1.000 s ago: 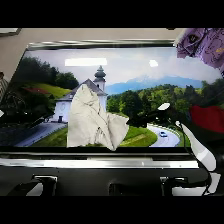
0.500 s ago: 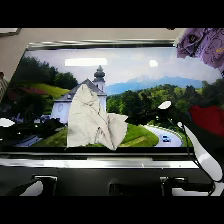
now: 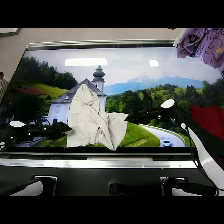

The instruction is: Fold the clothes and pants, and hang the long-sleeved shirts on hangers.

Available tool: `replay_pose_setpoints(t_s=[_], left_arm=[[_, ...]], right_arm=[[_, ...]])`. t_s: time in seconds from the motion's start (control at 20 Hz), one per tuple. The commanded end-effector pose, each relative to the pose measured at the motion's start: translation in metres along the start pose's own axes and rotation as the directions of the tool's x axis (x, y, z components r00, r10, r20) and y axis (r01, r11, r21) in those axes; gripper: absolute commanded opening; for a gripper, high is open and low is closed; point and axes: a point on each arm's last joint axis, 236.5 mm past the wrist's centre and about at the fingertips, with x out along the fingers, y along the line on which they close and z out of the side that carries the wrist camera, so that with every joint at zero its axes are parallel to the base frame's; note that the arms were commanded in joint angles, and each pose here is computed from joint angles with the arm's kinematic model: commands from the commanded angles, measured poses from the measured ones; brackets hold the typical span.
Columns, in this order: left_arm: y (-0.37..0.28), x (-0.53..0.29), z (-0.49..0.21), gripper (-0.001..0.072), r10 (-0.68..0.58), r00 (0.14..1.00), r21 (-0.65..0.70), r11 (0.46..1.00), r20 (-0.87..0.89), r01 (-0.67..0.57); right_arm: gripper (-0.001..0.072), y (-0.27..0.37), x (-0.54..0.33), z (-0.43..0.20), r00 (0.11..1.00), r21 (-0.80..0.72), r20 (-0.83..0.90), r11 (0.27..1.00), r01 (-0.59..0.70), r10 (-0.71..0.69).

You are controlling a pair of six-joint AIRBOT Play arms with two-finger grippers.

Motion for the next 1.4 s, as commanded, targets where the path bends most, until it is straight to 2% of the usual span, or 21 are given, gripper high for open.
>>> replay_pose_setpoints(t_s=[0.0, 0.1, 0.15, 0.25, 0.4, 0.55, 0.65, 0.7, 0.75, 0.85, 0.95, 1.05, 1.2, 1.35], left_arm=[[0.0, 0.014, -0.006, 0.072, 0.016, 0.999, 0.027, 1.0, -0.03, -0.015], [-0.007, 0.023, -0.009, 0.0706, 0.009, 0.999, 0.036, 0.999, -0.041, -0.008], [-0.012, 0.026, -0.008, 0.0617, -0.003, 0.999, 0.032, 0.999, -0.039, 0.004], [-0.02, 0.027, -0.004, 0.0024, -0.023, 0.999, 0.029, 0.999, -0.023, 0.024], [-0.041, 0.013, 0.013, 0.0014, -0.067, 0.998, 0.056, 0.996, -0.005, 0.067], [-0.091, -0.036, 0.064, 0.0013, -0.124, 0.988, 0.159, 0.981, 0.09, 0.109], [-0.131, -0.095, 0.111, 0.0012, -0.108, 0.966, 0.251, 0.967, 0.236, 0.046], [-0.153, -0.137, 0.133, 0.0012, -0.075, 0.939, 0.305, 0.952, 0.336, -0.033], [-0.173, -0.179, 0.15, 0.0012, -0.039, 0.898, 0.339, 0.932, 0.439, -0.126], [-0.225, -0.281, 0.165, 0.0012, -0.001, 0.748, 0.363, 0.875, 0.664, -0.321], [-0.28, -0.372, 0.146, 0.0013, -0.049, 0.572, 0.359, 0.822, 0.818, -0.442], [-0.323, -0.442, 0.103, 0.0014, -0.122, 0.412, 0.336, 0.798, 0.903, -0.5], [-0.352, -0.496, 0.025, 0.0014, -0.2, 0.258, 0.311, 0.79, 0.945, -0.529], [-0.355, -0.525, -0.042, 0.0014, -0.226, 0.148, 0.27, 0.774, 0.963, -0.573]], right_arm=[[0.0032, 0.004, -0.001, -0.005, 1.0, 0.007, -0.018, 1.0, -0.01, 0.01], [0.0032, 0.005, -0.001, -0.006, 1.0, 0.011, -0.026, 1.0, -0.013, 0.013], [0.0032, 0.005, -0.001, -0.007, 1.0, 0.011, -0.026, 1.0, -0.013, 0.013], [0.0032, 0.007, -0.004, -0.005, 1.0, 0.005, -0.013, 1.0, -0.012, 0.012], [0.0031, 0.019, -0.019, 0.011, 0.998, -0.049, 0.066, 0.999, 0.007, -0.004], [0.003, 0.046, -0.063, 0.047, 0.978, -0.171, 0.198, 0.979, 0.107, -0.072], [0.003, 0.077, -0.116, 0.081, 0.931, -0.269, 0.339, 0.934, 0.235, -0.137], [0.003, 0.097, -0.15, 0.098, 0.891, -0.304, 0.426, 0.902, 0.306, -0.158], [0.003, 0.122, -0.192, 0.113, 0.831, -0.327, 0.531, 0.864, 0.383, -0.167], [0.003, 0.175, -0.281, 0.124, 0.675, -0.328, 0.724, 0.788, 0.521, -0.145], [0.0031, 0.23, -0.366, 0.106, 0.516, -0.317, 0.854, 0.72, 0.617, -0.066], [0.0031, 0.273, -0.429, 0.065, 0.399, -0.304, 0.917, 0.683, 0.664, 0.02], [0.0031, 0.31, -0.484, -0.011, 0.308, -0.31, 0.943, 0.672, 0.672, 0.127], [0.0031, 0.325, -0.512, -0.067, 0.246, -0.312, 0.949, 0.717, 0.623, 0.199]])
